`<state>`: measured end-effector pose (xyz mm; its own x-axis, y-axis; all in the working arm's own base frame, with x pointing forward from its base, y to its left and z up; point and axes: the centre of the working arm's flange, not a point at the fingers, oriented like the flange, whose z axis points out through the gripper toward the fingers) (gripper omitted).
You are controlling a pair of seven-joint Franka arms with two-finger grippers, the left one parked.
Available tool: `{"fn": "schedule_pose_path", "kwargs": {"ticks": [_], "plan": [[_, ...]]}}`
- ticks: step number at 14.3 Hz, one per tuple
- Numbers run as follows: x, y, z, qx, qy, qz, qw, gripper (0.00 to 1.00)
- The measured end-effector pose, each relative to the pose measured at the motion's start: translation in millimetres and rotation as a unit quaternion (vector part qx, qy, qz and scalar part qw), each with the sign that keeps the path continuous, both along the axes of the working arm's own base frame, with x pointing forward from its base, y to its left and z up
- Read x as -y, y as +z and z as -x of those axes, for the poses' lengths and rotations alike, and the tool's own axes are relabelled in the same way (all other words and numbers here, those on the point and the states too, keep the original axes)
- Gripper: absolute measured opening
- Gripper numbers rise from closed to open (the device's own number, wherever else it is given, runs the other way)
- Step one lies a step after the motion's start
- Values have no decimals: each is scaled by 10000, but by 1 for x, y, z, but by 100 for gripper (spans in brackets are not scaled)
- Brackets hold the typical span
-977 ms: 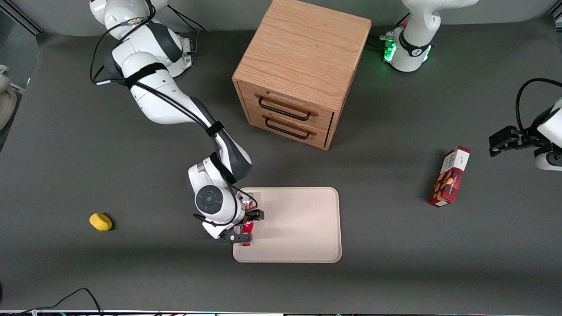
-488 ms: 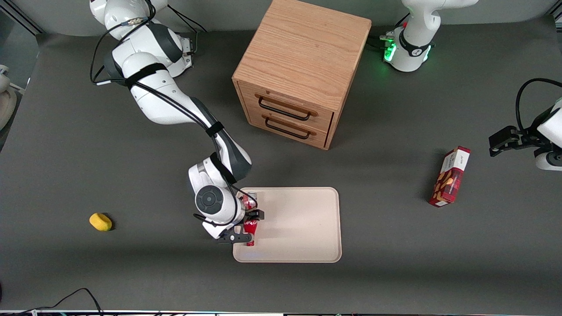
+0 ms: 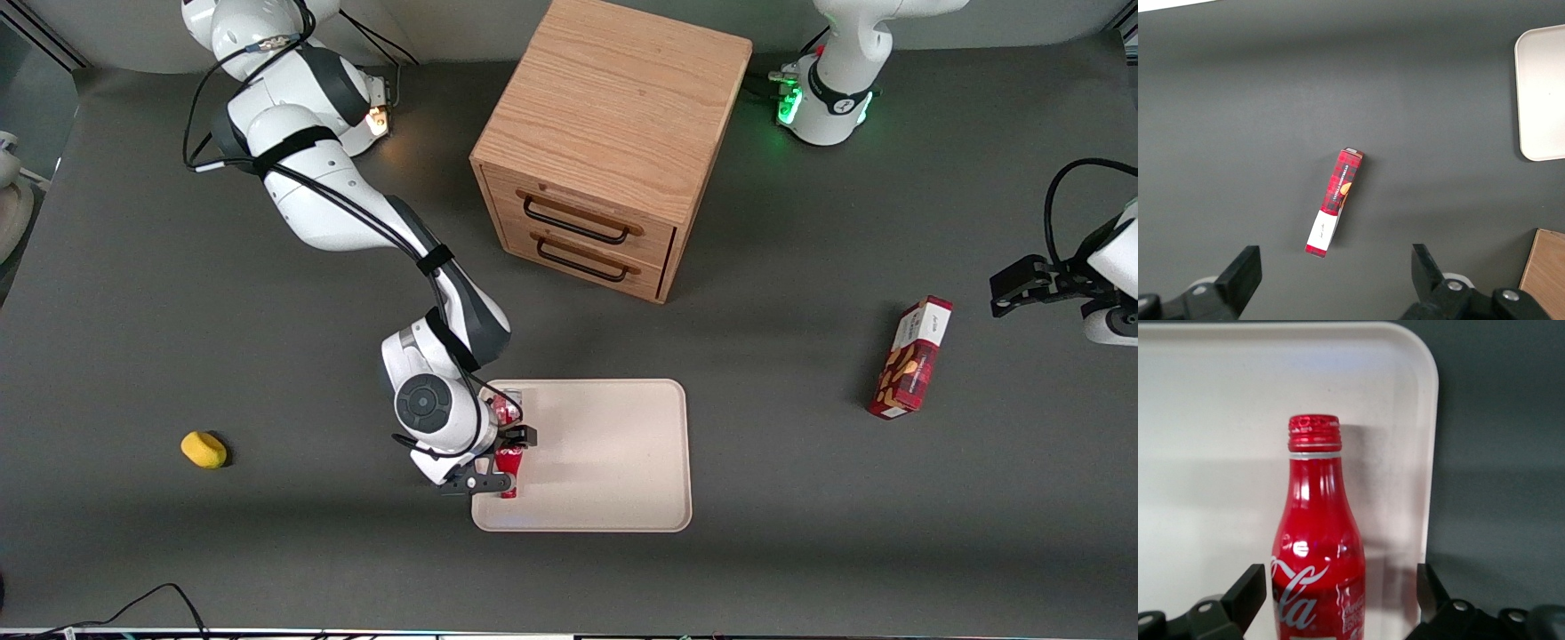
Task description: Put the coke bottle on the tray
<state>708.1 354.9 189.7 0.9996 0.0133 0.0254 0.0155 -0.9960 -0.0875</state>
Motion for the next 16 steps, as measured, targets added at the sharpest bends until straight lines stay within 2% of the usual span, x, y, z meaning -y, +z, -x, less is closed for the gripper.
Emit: {"fn": "schedule_pose_path", "kwargs": {"ticks": [3, 6, 11, 16], "plan": [[2, 43, -9, 161, 32, -50, 9999, 100], [23, 125, -15, 204, -19, -15, 9998, 100], [94, 244, 1, 28, -271, 219, 9994, 100], [202, 295, 46, -159, 90, 504, 9986, 100]]}}
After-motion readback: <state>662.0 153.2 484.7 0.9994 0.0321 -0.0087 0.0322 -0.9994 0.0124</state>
